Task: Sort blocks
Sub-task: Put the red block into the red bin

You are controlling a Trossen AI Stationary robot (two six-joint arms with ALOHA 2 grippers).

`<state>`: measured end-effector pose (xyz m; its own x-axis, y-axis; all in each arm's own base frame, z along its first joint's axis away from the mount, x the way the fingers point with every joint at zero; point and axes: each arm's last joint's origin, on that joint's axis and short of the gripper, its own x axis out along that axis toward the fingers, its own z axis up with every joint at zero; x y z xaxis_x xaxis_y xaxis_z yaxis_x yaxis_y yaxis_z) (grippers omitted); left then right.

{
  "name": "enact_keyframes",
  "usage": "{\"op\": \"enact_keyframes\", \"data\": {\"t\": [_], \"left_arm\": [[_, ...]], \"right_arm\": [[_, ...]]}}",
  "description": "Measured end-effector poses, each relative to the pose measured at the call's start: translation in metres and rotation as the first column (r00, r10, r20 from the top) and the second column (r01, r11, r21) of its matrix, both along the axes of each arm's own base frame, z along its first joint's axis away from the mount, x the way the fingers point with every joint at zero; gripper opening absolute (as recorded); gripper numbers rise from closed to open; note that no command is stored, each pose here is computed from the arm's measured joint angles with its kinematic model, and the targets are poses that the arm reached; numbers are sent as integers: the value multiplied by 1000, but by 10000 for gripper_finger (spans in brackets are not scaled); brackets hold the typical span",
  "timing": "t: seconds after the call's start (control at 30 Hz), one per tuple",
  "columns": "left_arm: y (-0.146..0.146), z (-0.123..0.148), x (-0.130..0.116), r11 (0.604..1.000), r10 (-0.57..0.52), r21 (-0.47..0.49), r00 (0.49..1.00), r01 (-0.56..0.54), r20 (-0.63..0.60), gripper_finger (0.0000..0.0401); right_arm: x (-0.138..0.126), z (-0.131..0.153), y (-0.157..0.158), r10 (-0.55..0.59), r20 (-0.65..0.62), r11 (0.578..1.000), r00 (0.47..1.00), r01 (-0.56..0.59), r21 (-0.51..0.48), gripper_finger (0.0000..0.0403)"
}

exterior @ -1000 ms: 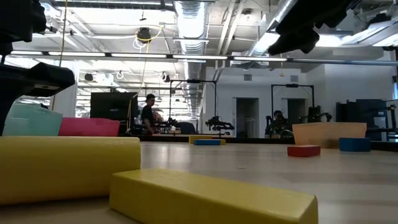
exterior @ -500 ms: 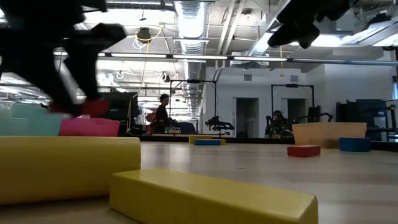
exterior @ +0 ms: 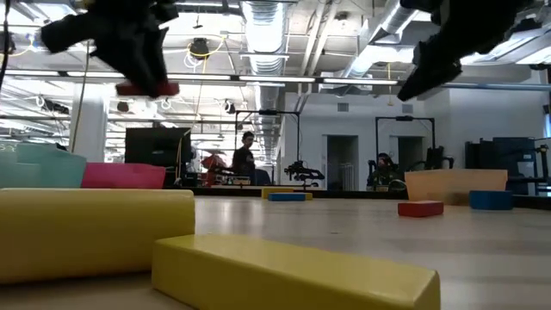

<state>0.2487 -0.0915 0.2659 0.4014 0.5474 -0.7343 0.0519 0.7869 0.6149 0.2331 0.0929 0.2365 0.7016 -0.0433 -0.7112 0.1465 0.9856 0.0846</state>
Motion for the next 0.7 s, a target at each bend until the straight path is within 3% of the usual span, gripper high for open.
{"op": "enact_keyframes", "data": {"t": [0.27,0.5,0.7], "left_arm": [[62,48,-38,969,243,-5,957,-245,159,105],[112,68,-64,884,462,-49,852,-465,246,105],[146,69,-77,810,581,-38,790,-586,195,105]], "right_arm": [[-8,-7,-5,-85,-87,996,993,81,-47,255],[-9,-7,-6,-102,-94,994,990,97,-55,255],[-11,-7,-1,-84,-88,995,993,79,-52,255]]}}
